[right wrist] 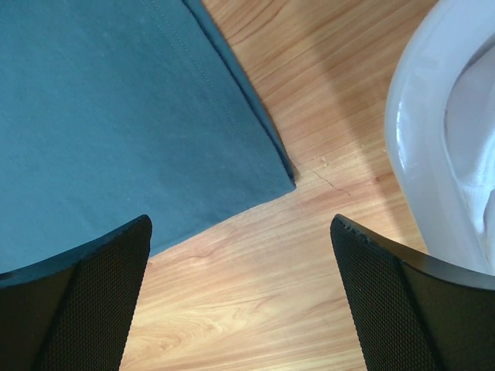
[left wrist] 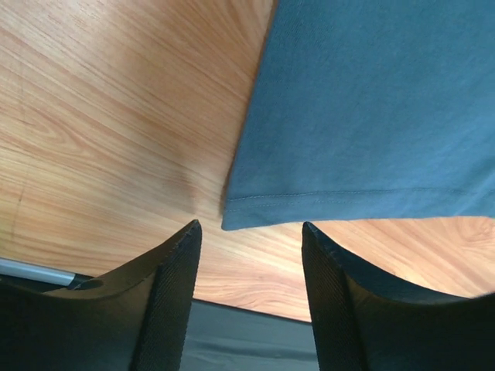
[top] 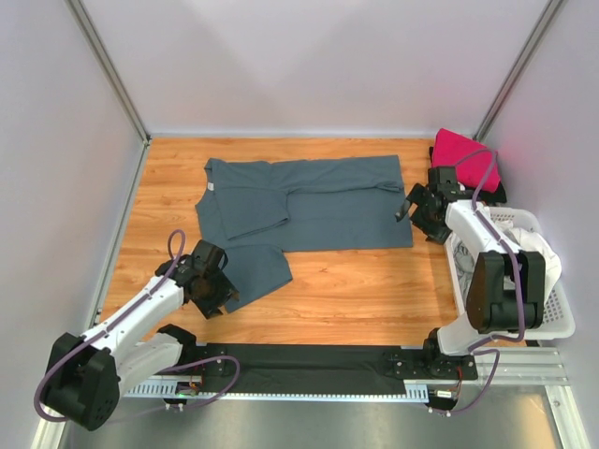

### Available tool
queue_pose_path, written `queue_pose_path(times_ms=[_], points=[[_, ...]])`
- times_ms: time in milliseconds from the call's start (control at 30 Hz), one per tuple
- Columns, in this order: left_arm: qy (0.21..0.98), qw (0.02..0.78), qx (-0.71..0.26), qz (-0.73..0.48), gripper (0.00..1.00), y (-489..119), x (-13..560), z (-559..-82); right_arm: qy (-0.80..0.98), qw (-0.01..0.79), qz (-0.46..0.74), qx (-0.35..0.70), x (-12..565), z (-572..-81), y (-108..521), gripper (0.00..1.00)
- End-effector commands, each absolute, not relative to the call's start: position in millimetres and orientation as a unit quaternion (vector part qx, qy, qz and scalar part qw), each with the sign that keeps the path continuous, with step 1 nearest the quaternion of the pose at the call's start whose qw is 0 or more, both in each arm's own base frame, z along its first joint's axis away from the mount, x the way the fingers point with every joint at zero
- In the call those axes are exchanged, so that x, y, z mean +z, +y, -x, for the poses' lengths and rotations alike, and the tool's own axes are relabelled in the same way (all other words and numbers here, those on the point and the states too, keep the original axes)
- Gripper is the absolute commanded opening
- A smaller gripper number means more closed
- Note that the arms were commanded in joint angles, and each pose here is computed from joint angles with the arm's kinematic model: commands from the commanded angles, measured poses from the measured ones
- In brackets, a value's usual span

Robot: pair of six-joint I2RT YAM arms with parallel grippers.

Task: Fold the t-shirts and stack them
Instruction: Fold the tshirt

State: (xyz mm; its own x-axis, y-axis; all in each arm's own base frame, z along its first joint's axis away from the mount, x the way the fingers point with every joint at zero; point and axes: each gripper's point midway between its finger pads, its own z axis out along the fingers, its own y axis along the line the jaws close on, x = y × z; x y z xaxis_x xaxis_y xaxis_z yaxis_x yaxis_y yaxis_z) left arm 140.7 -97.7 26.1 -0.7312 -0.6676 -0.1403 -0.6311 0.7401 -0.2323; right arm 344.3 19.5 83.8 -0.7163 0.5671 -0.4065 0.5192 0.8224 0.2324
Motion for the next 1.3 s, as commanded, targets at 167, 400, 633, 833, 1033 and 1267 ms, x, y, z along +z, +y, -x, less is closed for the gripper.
queue_pose_path(times_ms=[167,400,633,833,1033,1267], points=[[0.917,0.115,-0.099,0.368,0.59,-103,26,-149,0.914,0.265,-0.305,0.043,89,-365,12,0.99],[0.921,0.097,-0.079,0.369,0.61,-101,22,-145,0.907,0.272,-0.321,0.031,92,-366,-2,0.99],[0.924,0.082,-0.075,0.365,0.41,-105,15,-146,0.908,0.268,-0.320,0.035,88,-368,0,0.95],[0.925,0.082,-0.064,0.366,0.11,-103,14,-148,0.911,0.257,-0.320,0.036,80,-365,1,0.92],[0.923,0.099,-0.059,0.368,0.00,-98,25,-152,0.918,0.235,-0.319,0.032,68,-356,3,0.91],[0.928,0.122,-0.052,0.349,0.00,-94,43,-162,0.922,0.205,-0.327,0.021,48,-345,2,0.82]])
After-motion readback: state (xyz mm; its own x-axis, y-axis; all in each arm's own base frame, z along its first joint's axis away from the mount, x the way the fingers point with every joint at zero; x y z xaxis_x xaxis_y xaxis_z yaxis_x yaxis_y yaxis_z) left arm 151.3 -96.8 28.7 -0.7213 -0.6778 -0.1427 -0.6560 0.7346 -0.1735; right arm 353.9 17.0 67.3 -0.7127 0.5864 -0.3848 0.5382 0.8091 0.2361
